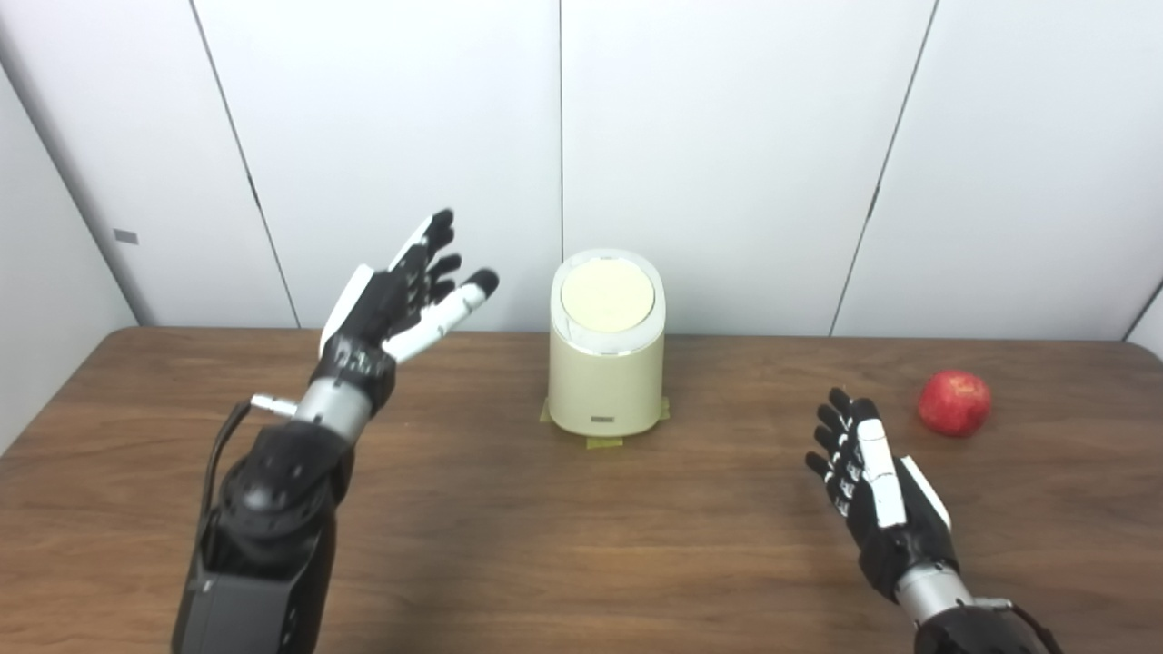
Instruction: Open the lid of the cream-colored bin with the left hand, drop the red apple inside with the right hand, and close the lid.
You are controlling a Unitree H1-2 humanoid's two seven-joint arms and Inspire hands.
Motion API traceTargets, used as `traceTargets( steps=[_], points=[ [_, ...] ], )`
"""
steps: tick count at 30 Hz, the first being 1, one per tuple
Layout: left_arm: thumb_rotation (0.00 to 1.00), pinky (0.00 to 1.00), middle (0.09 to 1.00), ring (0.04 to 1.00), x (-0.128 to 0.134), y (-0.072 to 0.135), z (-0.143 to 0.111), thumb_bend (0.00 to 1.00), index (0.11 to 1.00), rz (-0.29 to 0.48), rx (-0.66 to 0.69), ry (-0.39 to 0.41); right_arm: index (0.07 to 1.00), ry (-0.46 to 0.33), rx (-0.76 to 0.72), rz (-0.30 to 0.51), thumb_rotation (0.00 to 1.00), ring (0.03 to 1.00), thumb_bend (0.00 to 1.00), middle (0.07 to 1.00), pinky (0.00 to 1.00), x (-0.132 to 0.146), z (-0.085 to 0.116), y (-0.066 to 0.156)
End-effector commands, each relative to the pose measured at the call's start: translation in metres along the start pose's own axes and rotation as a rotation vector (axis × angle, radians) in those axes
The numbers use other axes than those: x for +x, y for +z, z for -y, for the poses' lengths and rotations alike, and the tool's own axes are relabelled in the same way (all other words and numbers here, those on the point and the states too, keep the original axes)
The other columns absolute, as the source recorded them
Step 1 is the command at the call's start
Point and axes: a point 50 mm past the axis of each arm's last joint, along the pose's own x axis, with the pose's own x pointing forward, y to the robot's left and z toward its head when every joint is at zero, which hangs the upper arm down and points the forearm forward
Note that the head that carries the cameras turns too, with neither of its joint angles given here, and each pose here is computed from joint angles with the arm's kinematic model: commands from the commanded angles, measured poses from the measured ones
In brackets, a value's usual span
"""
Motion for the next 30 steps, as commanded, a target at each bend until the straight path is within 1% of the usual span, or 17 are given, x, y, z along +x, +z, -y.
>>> traceTargets(
  steps=[1,3,5,9,11,14,15,18,21,24,27,30],
  points=[
    [0.45,0.91,1.000,0.974,0.024,0.033,-0.003,0.66,1.000,0.083,0.066,-0.009,1.000,0.013,-0.006,0.117,1.00,1.000,0.59,1.000,0.96,0.007,-0.004,0.023],
    [0.43,0.89,1.000,0.988,0.035,0.038,0.000,0.67,1.000,0.079,0.089,-0.023,1.000,0.012,-0.003,0.115,1.00,1.000,0.60,1.000,0.96,0.008,-0.005,0.023],
    [0.42,0.88,1.000,0.990,0.044,0.040,0.003,0.71,1.000,0.070,0.109,-0.032,1.000,0.008,-0.010,0.118,1.00,0.996,0.61,0.991,0.94,0.007,-0.008,0.024],
    [0.34,0.91,1.000,0.995,0.060,0.044,0.009,0.73,1.000,0.049,0.144,-0.037,1.000,0.004,-0.012,0.116,1.00,0.986,0.61,0.979,0.93,0.006,-0.012,0.024],
    [0.36,0.96,1.000,0.999,0.069,0.046,0.012,0.76,1.000,0.031,0.187,-0.036,1.000,0.006,-0.010,0.111,1.00,0.983,0.63,0.976,0.93,0.006,-0.013,0.024],
    [0.36,0.96,1.000,1.000,0.079,0.046,0.015,0.78,1.000,0.009,0.223,-0.043,1.000,0.010,-0.011,0.111,1.00,0.983,0.63,0.973,0.92,0.005,-0.014,0.023],
    [0.35,0.93,1.000,0.996,0.083,0.046,0.017,0.78,1.000,0.000,0.238,-0.049,1.000,0.010,-0.010,0.111,1.00,0.983,0.63,0.971,0.92,0.005,-0.014,0.023],
    [0.31,0.88,1.000,0.984,0.092,0.047,0.020,0.79,1.000,-0.023,0.282,-0.057,1.000,0.013,-0.012,0.113,1.00,0.983,0.62,0.969,0.92,0.004,-0.014,0.023],
    [0.26,0.82,1.000,0.961,0.104,0.045,0.024,0.82,1.000,-0.055,0.356,-0.064,1.000,0.014,-0.012,0.113,1.00,0.986,0.61,0.975,0.92,0.004,-0.014,0.023],
    [0.20,0.79,1.000,0.983,0.112,0.042,0.027,0.86,1.000,-0.055,0.440,-0.034,1.000,0.012,-0.016,0.111,1.00,0.984,0.61,0.975,0.92,0.003,-0.015,0.024],
    [0.18,0.78,1.000,0.999,0.120,0.040,0.032,0.91,1.000,-0.039,0.542,0.002,1.000,0.010,-0.020,0.113,1.00,0.985,0.61,0.975,0.91,0.003,-0.015,0.024],
    [0.18,0.83,1.000,1.000,0.127,0.036,0.037,0.93,1.000,-0.023,0.641,0.017,1.000,0.008,-0.012,0.121,1.00,0.986,0.60,0.976,0.92,0.003,-0.015,0.025]
  ],
)
